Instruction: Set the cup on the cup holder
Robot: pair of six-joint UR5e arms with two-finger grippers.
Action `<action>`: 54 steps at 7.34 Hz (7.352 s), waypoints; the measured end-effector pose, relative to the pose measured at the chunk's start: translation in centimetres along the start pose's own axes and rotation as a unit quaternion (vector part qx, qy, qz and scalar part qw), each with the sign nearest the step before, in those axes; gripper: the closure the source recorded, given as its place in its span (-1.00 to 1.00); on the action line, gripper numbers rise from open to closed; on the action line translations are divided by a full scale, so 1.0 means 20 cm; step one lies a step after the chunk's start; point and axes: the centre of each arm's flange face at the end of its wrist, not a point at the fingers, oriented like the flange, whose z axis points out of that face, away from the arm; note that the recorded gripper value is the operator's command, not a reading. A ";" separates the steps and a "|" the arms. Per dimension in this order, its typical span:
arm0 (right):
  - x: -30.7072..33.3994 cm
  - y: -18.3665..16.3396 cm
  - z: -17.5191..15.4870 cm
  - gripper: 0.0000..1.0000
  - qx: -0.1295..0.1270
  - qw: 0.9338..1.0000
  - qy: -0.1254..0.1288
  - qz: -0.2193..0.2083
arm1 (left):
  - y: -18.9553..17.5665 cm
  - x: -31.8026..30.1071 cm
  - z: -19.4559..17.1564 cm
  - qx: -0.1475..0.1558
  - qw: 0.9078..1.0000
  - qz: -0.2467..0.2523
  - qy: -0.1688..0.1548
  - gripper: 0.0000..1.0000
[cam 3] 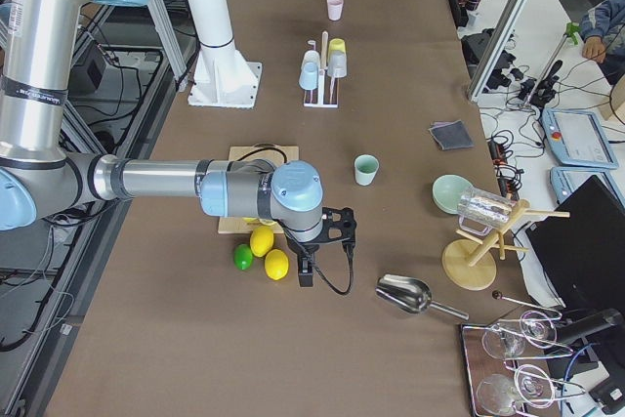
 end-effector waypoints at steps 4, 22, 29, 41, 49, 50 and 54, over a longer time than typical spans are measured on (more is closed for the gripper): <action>0.00 -0.01 0.03 -1.00 -0.005 1.000 0.001 -0.004 | -0.01 0.00 0.00 0.001 1.000 0.001 0.000 -0.96; -0.76 -0.47 0.11 -1.00 -0.065 0.984 0.019 -0.164 | -0.09 0.05 -0.08 0.027 0.998 0.032 -0.042 -0.96; -1.77 -0.94 0.32 -1.00 -0.120 0.950 0.050 -0.285 | -0.53 0.80 0.07 -0.093 0.992 0.078 -0.037 -0.96; -2.63 -1.32 0.98 -1.00 -0.309 0.869 0.155 -0.353 | -0.62 2.04 0.86 -0.270 0.940 0.198 -0.062 -0.96; -2.47 -1.34 1.23 -0.99 -0.355 0.798 0.156 -0.462 | -0.54 2.01 1.16 -0.373 0.911 0.163 -0.064 -0.95; -2.47 -1.32 1.24 -1.00 -0.358 0.795 0.156 -0.464 | -0.53 1.99 1.19 -0.384 0.907 0.162 -0.064 -0.95; -2.51 -1.26 1.29 -0.99 -0.369 0.786 0.156 -0.470 | -0.50 1.94 1.24 -0.410 0.898 0.146 -0.064 -0.95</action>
